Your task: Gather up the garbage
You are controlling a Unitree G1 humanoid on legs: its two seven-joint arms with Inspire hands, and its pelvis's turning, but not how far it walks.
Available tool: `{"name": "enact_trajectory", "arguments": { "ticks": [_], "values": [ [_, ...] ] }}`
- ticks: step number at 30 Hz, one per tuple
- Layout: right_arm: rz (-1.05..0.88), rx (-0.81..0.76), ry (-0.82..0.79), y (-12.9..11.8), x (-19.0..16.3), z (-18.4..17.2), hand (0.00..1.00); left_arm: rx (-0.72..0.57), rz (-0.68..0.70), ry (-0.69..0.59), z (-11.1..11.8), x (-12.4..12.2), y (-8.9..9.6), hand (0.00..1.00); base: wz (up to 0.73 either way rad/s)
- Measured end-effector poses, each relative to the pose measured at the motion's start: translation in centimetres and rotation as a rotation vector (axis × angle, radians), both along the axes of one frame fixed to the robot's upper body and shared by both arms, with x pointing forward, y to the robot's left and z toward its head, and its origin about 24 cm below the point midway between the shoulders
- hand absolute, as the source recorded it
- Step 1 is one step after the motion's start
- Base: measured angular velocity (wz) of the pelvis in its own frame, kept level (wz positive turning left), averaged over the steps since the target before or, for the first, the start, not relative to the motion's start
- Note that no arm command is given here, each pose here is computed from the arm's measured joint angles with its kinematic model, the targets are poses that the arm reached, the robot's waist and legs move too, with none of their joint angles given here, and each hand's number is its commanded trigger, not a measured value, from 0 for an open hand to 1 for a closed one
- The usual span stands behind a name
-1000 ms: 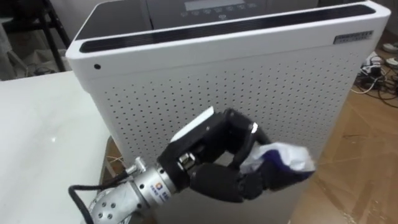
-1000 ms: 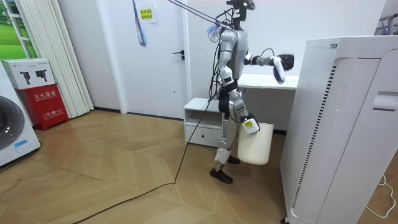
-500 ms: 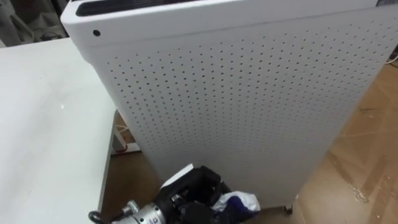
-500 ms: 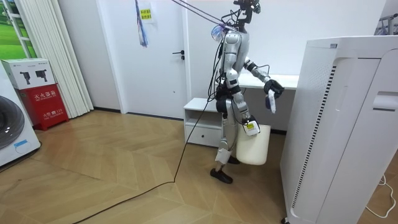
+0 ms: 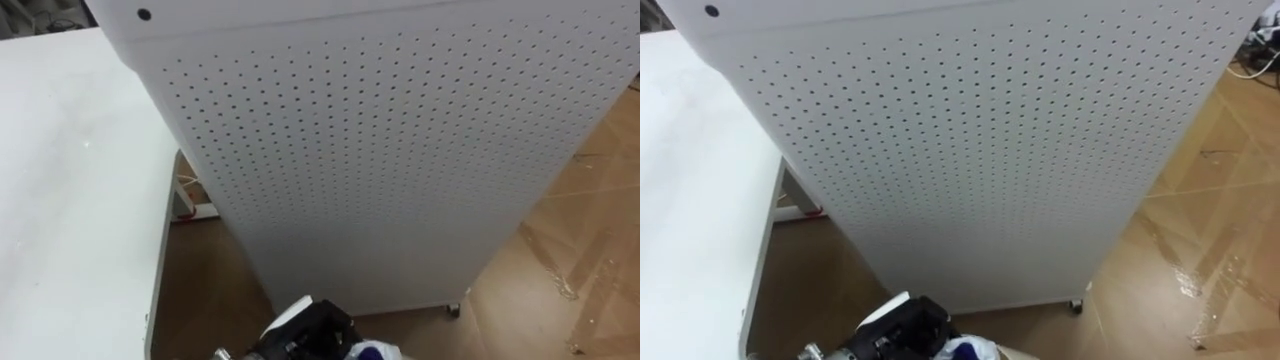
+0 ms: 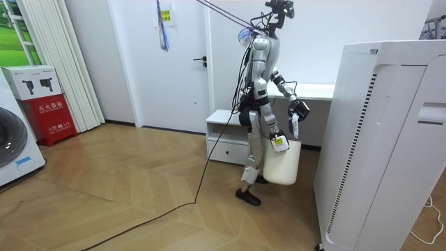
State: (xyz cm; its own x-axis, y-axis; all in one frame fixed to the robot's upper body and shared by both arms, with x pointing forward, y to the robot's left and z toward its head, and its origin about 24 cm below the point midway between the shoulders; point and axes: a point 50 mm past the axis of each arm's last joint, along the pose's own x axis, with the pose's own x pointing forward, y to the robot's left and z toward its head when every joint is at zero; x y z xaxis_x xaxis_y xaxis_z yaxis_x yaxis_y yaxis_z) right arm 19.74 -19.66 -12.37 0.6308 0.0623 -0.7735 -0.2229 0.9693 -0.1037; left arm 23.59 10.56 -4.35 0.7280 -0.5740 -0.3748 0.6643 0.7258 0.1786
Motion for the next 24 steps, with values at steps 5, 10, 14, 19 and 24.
{"name": "enact_trajectory", "arguments": {
  "ticks": [5,10,14,19,24],
  "values": [
    [0.001,0.003,-0.023,0.4,0.8,0.4,1.0,0.027,0.023,0.038,-1.1,-0.5,0.2,0.8,0.0],
    [0.001,-0.001,-0.034,0.4,1.3,0.5,1.0,0.066,0.039,0.078,-2.3,-1.0,0.6,0.0,0.0],
    [0.0,0.0,-0.032,0.5,1.3,0.5,1.0,0.134,0.012,0.084,-3.1,-1.4,0.5,0.0,0.0],
    [0.003,0.008,-0.032,0.8,1.3,0.5,1.0,0.146,0.002,0.084,-3.2,-1.4,0.4,0.0,0.01],
    [0.006,0.011,-0.031,0.9,1.3,0.5,1.0,0.181,0.005,0.134,-4.3,-2.0,0.9,0.0,0.0]
  ]
}}
